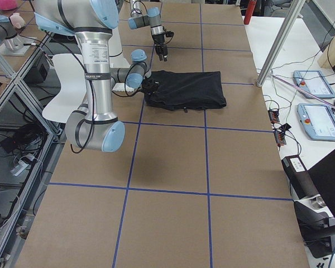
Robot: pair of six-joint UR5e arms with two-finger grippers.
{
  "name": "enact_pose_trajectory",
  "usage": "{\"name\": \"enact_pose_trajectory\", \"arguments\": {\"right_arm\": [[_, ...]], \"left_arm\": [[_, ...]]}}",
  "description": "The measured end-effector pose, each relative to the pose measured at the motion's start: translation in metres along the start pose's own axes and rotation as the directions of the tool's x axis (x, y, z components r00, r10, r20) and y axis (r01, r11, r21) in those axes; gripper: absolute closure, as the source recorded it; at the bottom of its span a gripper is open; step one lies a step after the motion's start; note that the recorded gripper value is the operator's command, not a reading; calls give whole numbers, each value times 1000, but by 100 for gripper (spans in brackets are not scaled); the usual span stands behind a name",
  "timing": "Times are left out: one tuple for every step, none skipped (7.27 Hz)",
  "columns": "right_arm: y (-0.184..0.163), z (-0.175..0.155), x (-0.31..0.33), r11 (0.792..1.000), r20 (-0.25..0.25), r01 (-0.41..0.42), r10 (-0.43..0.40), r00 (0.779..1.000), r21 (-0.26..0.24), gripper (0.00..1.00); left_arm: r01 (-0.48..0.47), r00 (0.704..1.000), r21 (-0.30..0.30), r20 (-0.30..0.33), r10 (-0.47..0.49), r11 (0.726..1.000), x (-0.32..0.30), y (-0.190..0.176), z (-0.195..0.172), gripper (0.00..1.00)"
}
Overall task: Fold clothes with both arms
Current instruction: 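Lower the left gripper to the shirt's near edge beside the right gripper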
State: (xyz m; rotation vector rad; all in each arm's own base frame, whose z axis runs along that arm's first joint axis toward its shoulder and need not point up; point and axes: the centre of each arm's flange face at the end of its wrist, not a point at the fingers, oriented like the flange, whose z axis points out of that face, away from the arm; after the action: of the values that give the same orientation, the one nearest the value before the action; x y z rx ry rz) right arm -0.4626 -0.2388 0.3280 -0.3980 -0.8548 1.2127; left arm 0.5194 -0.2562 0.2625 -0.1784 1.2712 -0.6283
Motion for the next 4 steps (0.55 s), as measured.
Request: {"name": "enact_pose_trajectory", "arguments": {"right_arm": [[0,0,0,1000,-2,0,0,1000,-1,100],[0,0,0,1000,-3,0,0,1000,-1,100],[0,1,1,1000,-4,0,0,1000,0,100],[0,2,1,1000,-4,1,-1,1000,1,100]], "left_arm": [[14,1000,-19,26,-14,1000,-11,15,11,28],[20,999,-25,45,-19,999,-18,23,20,28],[22,998,-26,58,-21,999,-22,26,26,28],[23,998,-25,64,-21,999,-24,28,30,28]]}}
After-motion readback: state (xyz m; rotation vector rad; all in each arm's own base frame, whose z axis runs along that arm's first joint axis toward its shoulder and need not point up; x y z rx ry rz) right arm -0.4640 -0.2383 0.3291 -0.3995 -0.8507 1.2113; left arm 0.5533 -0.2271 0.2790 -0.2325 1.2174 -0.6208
